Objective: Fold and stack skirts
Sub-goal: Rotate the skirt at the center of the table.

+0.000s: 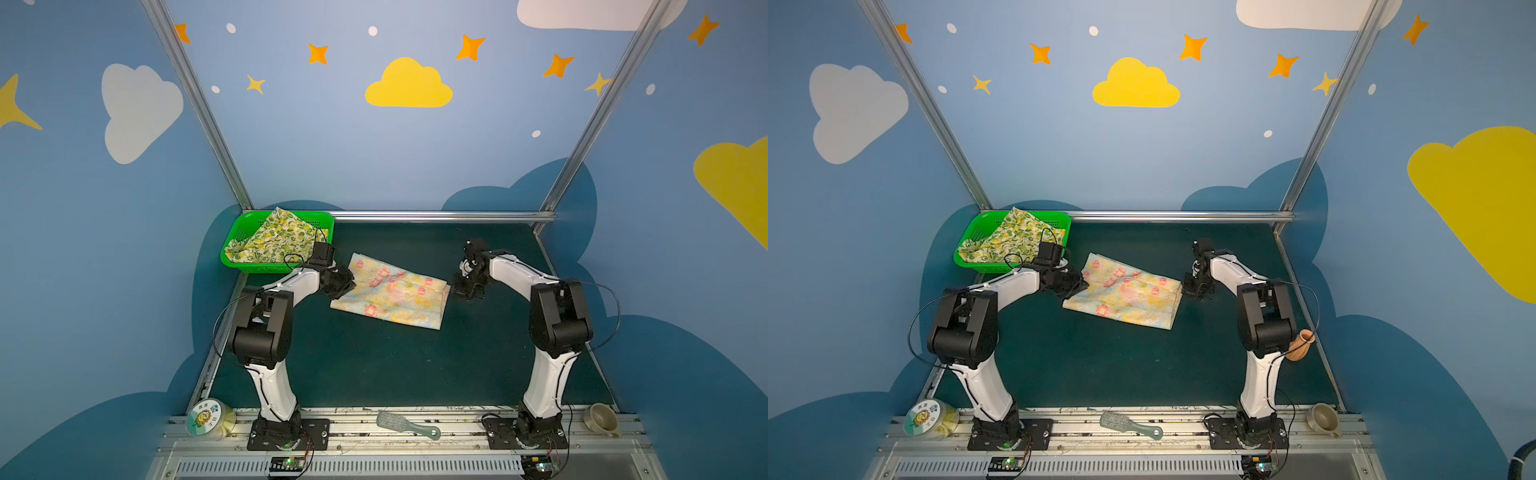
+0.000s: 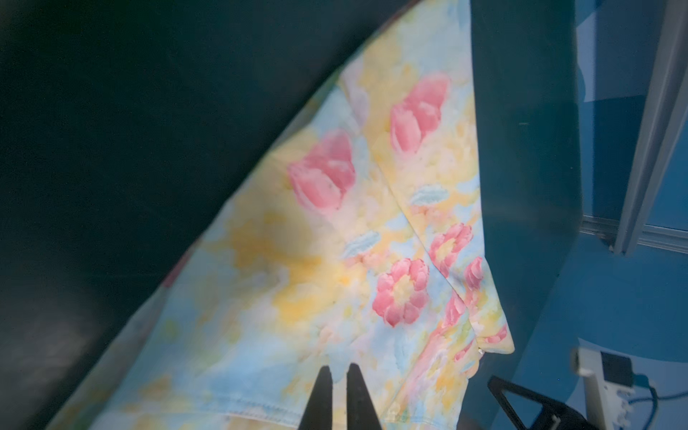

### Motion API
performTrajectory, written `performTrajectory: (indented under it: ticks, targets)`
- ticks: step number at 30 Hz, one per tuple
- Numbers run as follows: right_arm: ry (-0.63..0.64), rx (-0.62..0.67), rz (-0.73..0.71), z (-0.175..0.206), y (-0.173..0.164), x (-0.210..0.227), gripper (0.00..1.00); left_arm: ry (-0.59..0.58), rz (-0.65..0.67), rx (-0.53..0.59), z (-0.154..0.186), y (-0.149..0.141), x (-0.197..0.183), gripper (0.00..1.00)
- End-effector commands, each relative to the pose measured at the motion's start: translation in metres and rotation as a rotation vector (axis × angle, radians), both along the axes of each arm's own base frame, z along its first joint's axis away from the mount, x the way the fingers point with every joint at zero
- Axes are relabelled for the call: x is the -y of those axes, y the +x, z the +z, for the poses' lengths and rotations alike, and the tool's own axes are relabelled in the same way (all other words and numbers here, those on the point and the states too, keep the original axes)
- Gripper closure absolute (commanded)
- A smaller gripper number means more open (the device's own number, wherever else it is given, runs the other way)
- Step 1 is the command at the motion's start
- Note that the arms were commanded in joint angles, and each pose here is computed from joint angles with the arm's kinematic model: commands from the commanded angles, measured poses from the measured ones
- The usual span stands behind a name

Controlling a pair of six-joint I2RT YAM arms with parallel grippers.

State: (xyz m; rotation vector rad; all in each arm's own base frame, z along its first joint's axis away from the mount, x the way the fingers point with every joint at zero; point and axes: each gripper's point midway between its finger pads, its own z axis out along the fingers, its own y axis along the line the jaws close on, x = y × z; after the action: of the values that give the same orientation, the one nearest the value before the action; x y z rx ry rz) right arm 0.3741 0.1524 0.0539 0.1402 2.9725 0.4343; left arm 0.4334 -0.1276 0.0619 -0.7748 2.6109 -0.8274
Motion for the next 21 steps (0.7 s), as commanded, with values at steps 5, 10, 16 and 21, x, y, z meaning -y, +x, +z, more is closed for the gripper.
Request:
performTrajectory:
  ticks: [5,10,16,21]
  targets:
    - [0.079,0.002,-0.016,0.019,-0.044,0.001,1.0,0.133,0.087,-0.012,-0.002,0.002,-0.044,0.89]
    - [0.1,0.011,-0.01,0.026,-0.053,0.0,1.0,0.177,0.152,-0.029,-0.002,0.002,-0.072,0.88]
    - [0.128,0.009,-0.008,0.028,-0.057,-0.004,1.0,0.214,0.173,-0.062,-0.009,-0.001,-0.087,0.88]
    - [0.145,0.007,-0.01,0.027,-0.058,-0.006,1.0,0.287,0.196,-0.09,-0.017,-0.007,-0.1,0.88]
